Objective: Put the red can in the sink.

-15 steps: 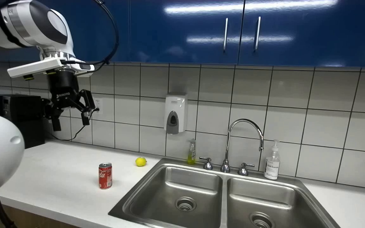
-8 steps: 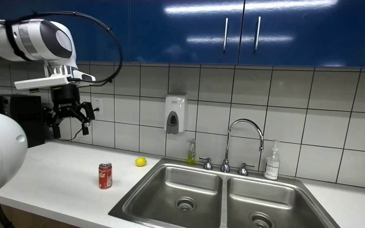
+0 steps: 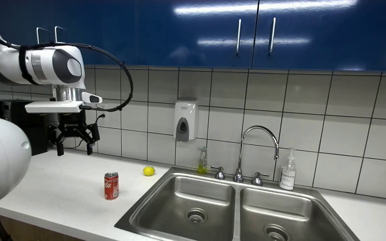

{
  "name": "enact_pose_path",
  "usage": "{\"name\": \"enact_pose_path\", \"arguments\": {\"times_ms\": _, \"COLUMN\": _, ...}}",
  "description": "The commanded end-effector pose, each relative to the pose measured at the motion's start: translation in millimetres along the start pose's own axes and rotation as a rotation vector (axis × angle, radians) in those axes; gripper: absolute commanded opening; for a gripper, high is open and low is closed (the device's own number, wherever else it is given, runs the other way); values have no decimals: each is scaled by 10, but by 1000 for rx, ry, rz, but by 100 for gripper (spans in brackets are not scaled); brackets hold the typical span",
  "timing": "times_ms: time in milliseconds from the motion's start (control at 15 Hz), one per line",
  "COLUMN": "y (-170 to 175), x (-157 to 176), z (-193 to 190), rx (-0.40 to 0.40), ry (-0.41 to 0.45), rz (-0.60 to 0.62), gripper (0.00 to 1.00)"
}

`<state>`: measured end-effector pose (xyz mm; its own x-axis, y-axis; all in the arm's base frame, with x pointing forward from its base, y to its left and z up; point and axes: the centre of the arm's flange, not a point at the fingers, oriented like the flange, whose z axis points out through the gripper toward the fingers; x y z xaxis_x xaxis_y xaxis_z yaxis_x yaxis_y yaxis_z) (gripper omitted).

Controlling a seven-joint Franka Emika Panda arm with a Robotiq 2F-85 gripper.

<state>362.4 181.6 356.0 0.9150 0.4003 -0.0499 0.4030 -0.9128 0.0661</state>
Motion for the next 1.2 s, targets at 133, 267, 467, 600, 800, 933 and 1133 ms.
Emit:
{"name": "enact_pose_path", "arguments": {"times_ms": 133, "y": 44, "x": 356, "z": 440, "rx": 23, "ry": 15, "rz": -49, "gripper": 100}}
{"name": "enact_pose_path", "arguments": {"times_ms": 267, "y": 44, "x": 470, "z": 580, "rx": 18, "ry": 20, "rz": -55, "gripper": 100}}
{"name": "enact_pose_path", "arguments": {"times_ms": 467, "y": 63, "x": 633, "z": 755, "rx": 6, "ry": 29, "rz": -73, "gripper": 100}}
{"name": "enact_pose_path", "arguments": {"times_ms": 600, "y": 99, "x": 736, "z": 853, "rx": -1, "ry": 32, "rz": -82, "gripper": 100}}
{"name": "enact_pose_path", "arguments": {"times_ms": 800, "y": 198, "x": 860, "z": 976, "rx": -19, "ry": 34, "rz": -86, "gripper": 100}}
{"name": "enact_pose_path", "arguments": {"times_ms": 933, "y": 259, "x": 933, "z": 1035, "rx": -23, "ry": 33, "rz": -84, "gripper": 100}}
{"name": "enact_pose_path", "arguments": {"times_ms": 1133, "y": 324, "x": 1041, "z": 1110, "rx": -20, "ry": 34, "rz": -78, "gripper": 100}}
